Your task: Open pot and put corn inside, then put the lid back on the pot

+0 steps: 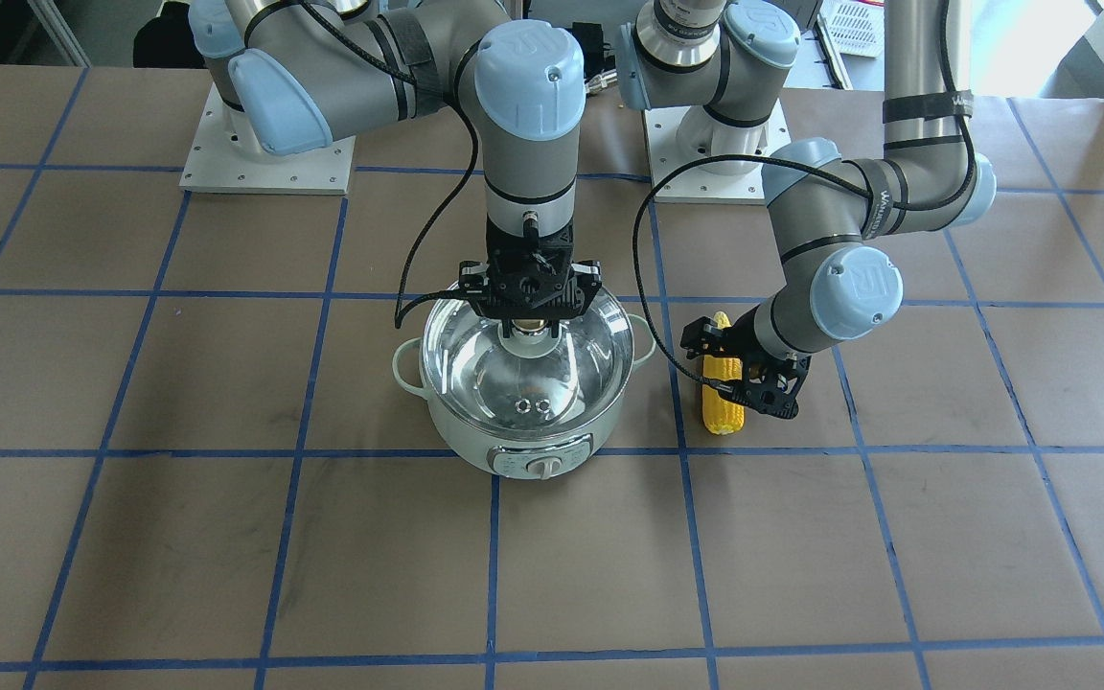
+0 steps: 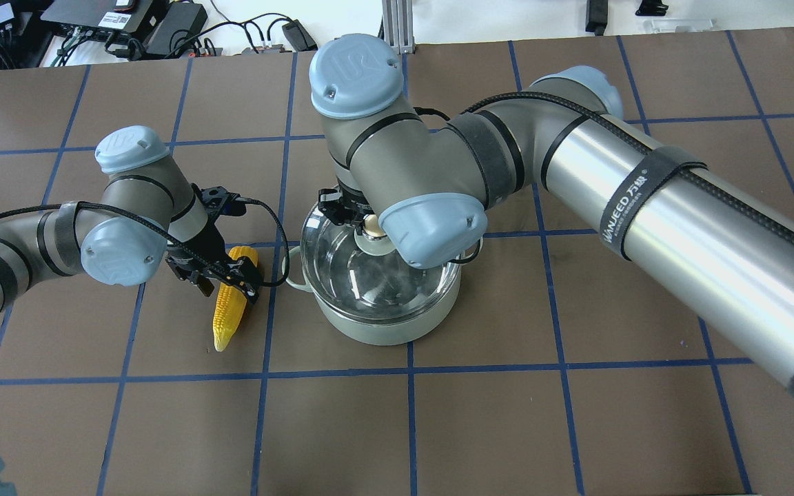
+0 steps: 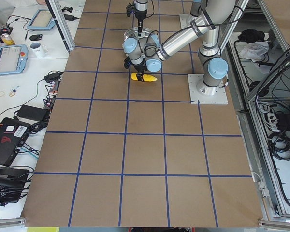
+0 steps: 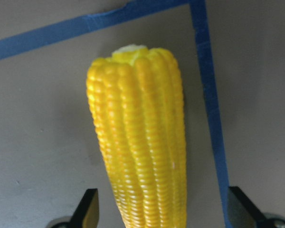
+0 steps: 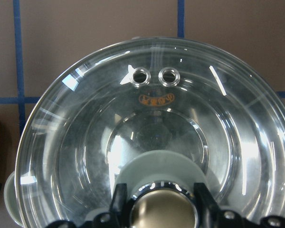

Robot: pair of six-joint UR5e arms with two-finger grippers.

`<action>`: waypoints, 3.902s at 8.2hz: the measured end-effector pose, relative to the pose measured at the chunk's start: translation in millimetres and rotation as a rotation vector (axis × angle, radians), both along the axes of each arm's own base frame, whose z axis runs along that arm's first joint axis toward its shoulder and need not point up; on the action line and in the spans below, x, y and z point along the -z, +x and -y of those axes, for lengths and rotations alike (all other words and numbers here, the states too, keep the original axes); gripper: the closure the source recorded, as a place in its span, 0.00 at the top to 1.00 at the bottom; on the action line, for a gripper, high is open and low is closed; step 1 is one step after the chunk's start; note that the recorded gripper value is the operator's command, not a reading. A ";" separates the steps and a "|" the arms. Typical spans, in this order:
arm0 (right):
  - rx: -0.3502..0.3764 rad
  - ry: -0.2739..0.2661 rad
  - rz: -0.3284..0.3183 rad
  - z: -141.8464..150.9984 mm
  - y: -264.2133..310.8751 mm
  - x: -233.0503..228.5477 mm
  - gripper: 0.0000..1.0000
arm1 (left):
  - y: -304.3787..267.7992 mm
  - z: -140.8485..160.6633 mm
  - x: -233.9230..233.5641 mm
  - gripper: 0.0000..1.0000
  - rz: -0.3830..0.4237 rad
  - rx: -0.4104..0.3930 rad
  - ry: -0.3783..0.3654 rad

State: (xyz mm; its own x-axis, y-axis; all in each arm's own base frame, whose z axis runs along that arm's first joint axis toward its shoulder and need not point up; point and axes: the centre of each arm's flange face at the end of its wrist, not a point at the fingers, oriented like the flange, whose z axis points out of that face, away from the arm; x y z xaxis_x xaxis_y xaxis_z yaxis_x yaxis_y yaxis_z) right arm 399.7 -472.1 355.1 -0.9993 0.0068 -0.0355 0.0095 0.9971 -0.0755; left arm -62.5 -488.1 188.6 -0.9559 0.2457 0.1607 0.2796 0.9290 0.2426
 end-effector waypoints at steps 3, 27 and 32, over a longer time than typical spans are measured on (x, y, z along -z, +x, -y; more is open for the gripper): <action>-0.016 -0.017 0.001 20.8 -23.2 -48.8 0.09 | 0.3 1.6 10.3 0.00 -0.001 0.000 0.006; -0.229 0.088 -0.028 71.0 -384.6 -124.2 0.00 | -230.0 3.5 -136.1 0.00 -0.025 -0.155 -0.074; -0.230 0.088 -0.026 71.0 -384.5 -124.2 0.00 | -244.6 10.1 -85.7 1.00 -0.016 -0.157 -0.074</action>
